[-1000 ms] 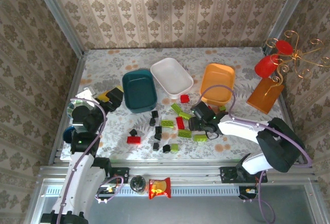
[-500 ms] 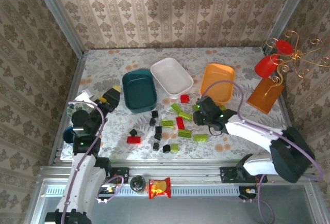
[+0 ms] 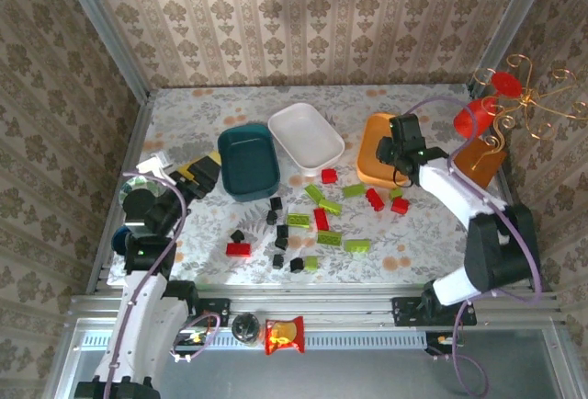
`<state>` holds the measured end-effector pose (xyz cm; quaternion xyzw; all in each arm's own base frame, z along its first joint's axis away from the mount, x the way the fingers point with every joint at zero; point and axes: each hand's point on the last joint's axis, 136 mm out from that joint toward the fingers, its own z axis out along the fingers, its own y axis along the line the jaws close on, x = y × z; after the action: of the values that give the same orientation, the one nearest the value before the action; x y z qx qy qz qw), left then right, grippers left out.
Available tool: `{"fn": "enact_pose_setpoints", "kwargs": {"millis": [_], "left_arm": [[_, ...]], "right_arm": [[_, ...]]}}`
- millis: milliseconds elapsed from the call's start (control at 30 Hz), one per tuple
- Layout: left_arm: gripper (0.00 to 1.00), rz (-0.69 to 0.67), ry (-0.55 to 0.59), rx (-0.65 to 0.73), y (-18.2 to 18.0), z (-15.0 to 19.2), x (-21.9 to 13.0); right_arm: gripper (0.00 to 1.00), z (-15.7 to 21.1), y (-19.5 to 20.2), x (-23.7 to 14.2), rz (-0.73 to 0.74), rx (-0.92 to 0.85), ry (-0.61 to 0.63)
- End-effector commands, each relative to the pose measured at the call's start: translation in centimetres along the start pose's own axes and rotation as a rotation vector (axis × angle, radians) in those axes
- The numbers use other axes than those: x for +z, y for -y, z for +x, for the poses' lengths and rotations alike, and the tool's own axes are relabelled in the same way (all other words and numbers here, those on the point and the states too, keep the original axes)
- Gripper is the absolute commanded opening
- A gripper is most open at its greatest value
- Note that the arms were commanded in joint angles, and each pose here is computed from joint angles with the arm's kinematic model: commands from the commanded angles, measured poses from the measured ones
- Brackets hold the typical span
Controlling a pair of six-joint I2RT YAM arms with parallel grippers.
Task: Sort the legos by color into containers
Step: Place the lego in the container.
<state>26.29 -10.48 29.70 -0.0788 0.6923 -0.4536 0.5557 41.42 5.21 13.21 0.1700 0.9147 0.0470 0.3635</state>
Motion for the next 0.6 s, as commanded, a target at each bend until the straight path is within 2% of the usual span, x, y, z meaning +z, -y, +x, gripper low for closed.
{"fn": "enact_pose_setpoints", "kwargs": {"millis": [0, 100, 233, 300, 367, 433, 567], "left_arm": [[1.00, -0.093, -0.053, 0.103, -0.5, 0.9, -0.5], [0.95, -0.165, -0.113, 0.132, -1.8, 2.4, -0.5], [0.92, -0.193, -0.162, 0.131, -2.8, 4.0, -0.4], [0.92, -0.212, -0.180, 0.134, -3.3, 4.5, -0.5], [0.93, -0.226, -0.217, 0.143, -3.6, 5.1, -0.5], [0.93, -0.263, -0.258, 0.151, -4.2, 5.6, -0.5], [0.95, -0.311, -0.328, 0.181, -5.0, 6.8, -0.4]], "right_arm": [[0.24, 0.4, 0.7, 2.5, 0.036, 0.030, -0.049], [0.25, 0.4, 0.1, 4.0, 0.032, 0.035, -0.072], [0.27, 0.7, 0.0, 5.5, 0.050, 0.034, -0.106], [0.35, 0.8, -0.1, 6.0, 0.056, 0.032, -0.117], [0.52, 0.6, -0.1, 6.0, 0.058, 0.031, -0.118], [0.64, 0.0, -0.5, 5.6, 0.047, 0.028, -0.103], [0.72, -1.4, -1.3, 3.8, 0.016, 0.017, -0.062]]}}
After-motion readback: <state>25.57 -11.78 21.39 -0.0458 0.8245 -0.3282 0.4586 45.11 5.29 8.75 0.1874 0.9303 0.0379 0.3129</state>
